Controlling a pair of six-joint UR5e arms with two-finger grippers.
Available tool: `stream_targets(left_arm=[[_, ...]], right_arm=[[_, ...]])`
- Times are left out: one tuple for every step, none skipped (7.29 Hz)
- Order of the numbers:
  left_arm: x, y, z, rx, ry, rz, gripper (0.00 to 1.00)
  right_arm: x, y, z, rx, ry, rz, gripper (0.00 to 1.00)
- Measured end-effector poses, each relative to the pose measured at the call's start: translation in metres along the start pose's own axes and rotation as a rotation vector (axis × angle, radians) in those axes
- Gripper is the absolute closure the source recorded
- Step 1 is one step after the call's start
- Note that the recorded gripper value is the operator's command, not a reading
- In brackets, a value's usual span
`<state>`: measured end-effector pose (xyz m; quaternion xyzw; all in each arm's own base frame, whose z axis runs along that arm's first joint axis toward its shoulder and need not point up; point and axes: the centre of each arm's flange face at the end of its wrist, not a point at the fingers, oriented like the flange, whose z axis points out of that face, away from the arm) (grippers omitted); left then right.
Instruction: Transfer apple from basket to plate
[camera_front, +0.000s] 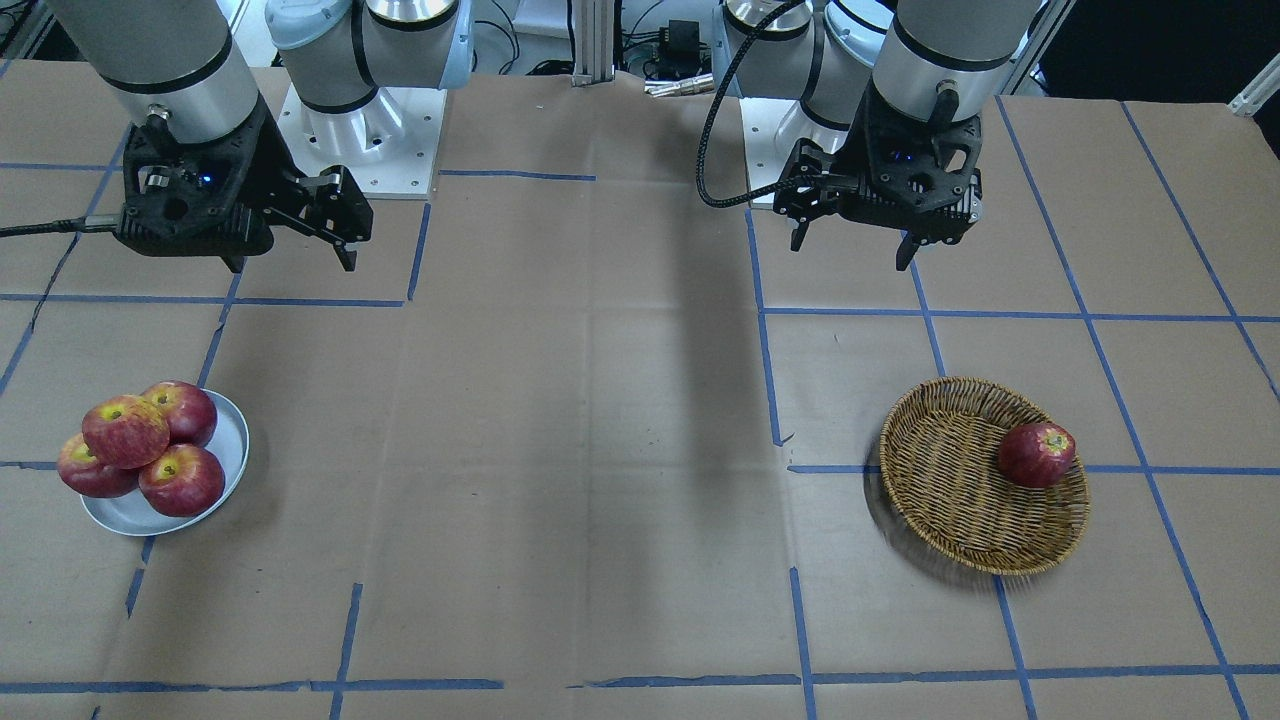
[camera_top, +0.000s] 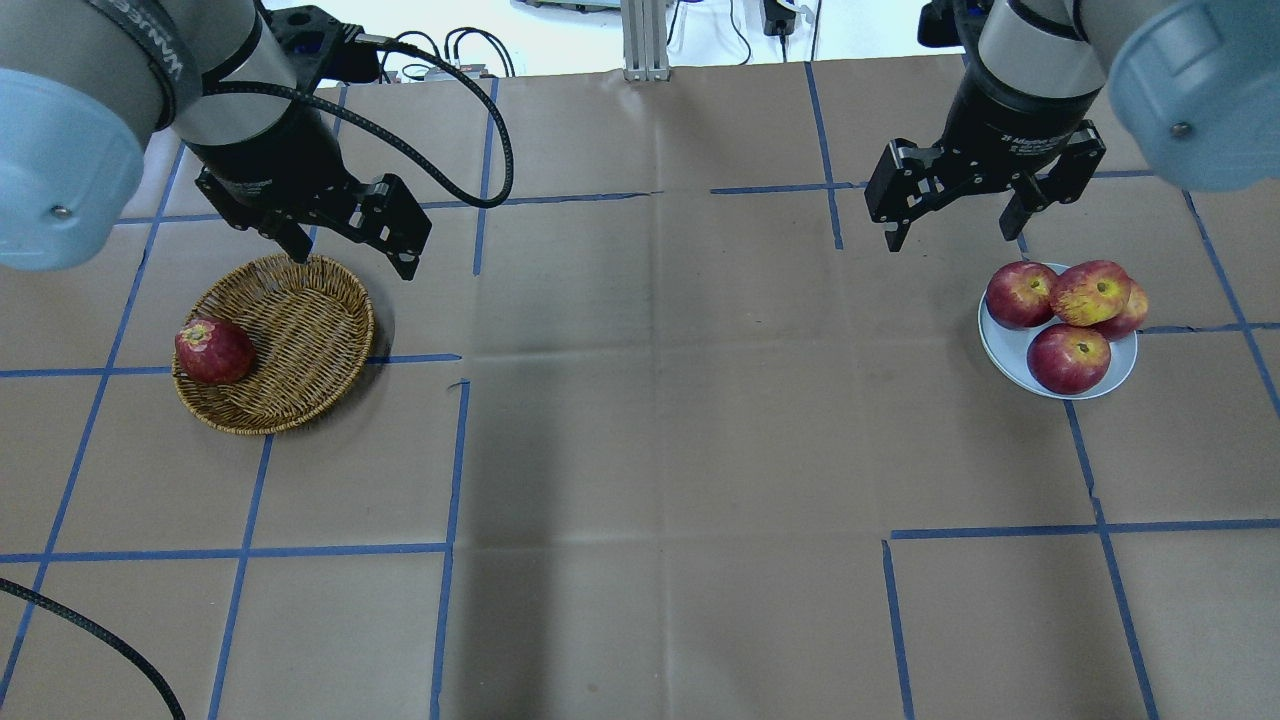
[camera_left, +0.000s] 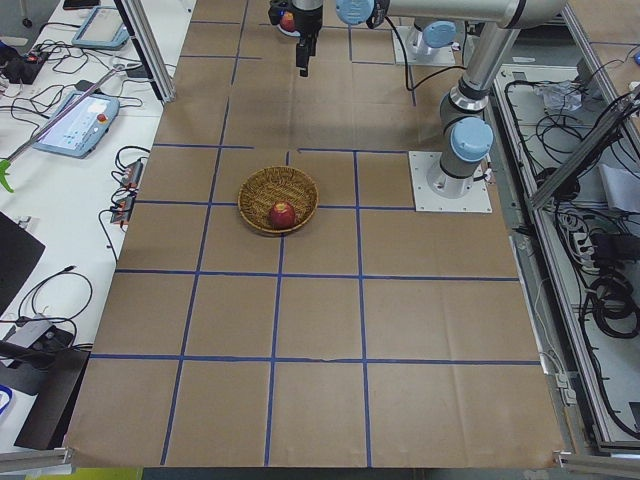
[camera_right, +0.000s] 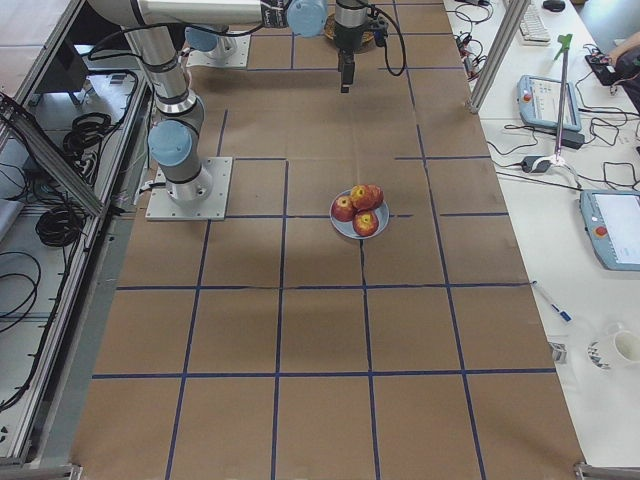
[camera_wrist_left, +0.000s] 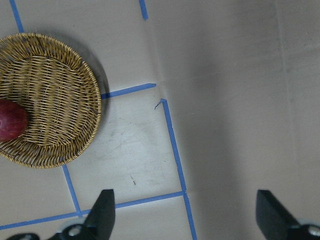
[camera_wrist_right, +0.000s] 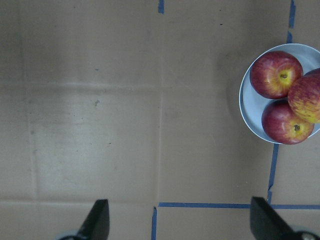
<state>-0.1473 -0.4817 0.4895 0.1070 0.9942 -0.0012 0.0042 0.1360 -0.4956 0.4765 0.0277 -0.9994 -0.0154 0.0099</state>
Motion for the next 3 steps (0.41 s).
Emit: stream_targets(left_arm=[[0.0000, -0.0001, 0.0001, 0.000, 0.000, -0.001, 0.01], [0.0000, -0.0001, 0.0000, 0.000, 0.000, -0.002, 0.01], [0.0000, -0.0001, 0.0000, 0.000, 0.000, -0.002, 0.01]], right_arm=[[-0.0022, 0.0007, -0.0004, 0.002, 0.000, -0.004, 0.00], [-0.0028, 0.0009, -0.0005, 0.003, 0.000, -0.005, 0.00], [-0.0030, 0.0010, -0.0007, 0.003, 0.000, -0.006, 0.00]])
